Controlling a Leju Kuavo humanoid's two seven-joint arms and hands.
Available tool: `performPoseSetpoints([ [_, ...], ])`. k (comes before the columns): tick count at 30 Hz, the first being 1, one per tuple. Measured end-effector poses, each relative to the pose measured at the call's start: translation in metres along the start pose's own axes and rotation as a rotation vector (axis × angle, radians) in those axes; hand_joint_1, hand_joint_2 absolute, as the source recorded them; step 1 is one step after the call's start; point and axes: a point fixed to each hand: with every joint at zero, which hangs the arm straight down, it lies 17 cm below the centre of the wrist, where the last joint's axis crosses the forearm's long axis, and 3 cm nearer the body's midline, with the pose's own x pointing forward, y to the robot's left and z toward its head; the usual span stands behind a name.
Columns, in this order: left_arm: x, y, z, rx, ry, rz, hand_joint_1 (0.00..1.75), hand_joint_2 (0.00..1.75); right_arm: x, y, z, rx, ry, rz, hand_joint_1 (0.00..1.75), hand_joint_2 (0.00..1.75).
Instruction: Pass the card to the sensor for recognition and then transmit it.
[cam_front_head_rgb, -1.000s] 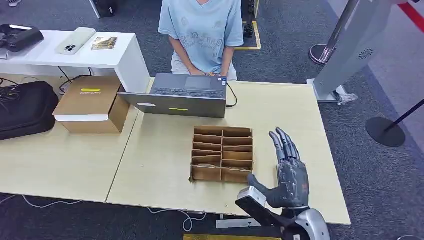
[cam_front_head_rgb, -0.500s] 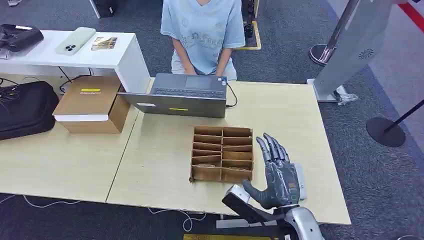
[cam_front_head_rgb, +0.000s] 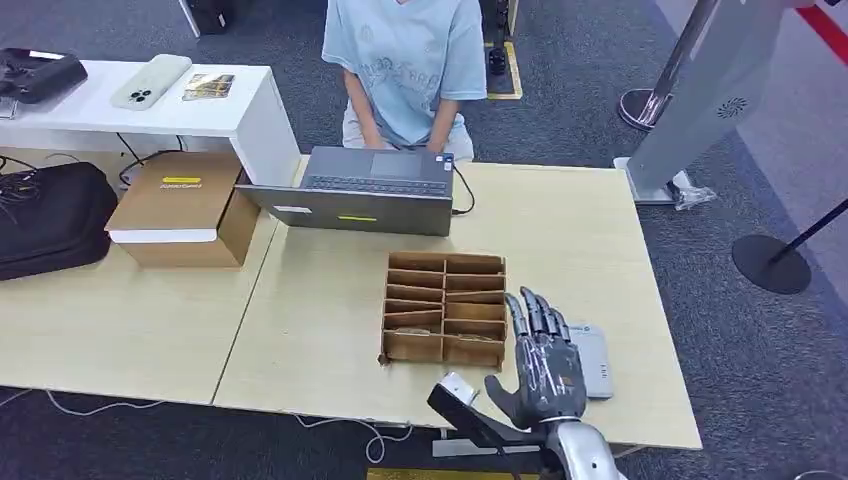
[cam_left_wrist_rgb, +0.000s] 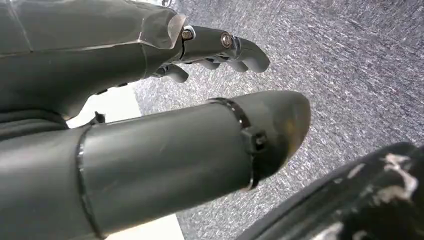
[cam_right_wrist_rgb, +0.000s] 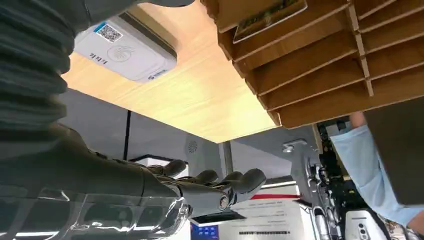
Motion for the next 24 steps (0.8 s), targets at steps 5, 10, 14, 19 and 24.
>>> performPoseSetpoints([
  [5, 0.000, 0.000, 0.000, 0.000, 0.000, 0.000, 0.00, 0.00, 0.001, 0.009, -0.003, 0.018, 0.002, 0.024, 0.00, 1.75],
  [10, 0.000, 0.000, 0.000, 0.000, -0.002, 0.000, 0.00, 0.00, 0.002, 0.017, -0.008, 0.033, -0.009, 0.027, 0.00, 1.75],
  [14, 0.001, 0.000, 0.000, 0.000, -0.005, 0.000, 0.00, 0.00, 0.002, 0.019, -0.013, 0.030, -0.014, 0.049, 0.02, 1.75],
  [19, 0.001, 0.000, 0.000, 0.000, -0.005, 0.000, 0.00, 0.00, 0.003, 0.023, -0.016, 0.038, -0.014, 0.057, 0.03, 1.75],
  [24, 0.003, 0.000, 0.000, 0.001, -0.017, -0.001, 0.00, 0.00, 0.002, 0.028, -0.019, 0.049, -0.012, 0.062, 0.63, 1.75],
])
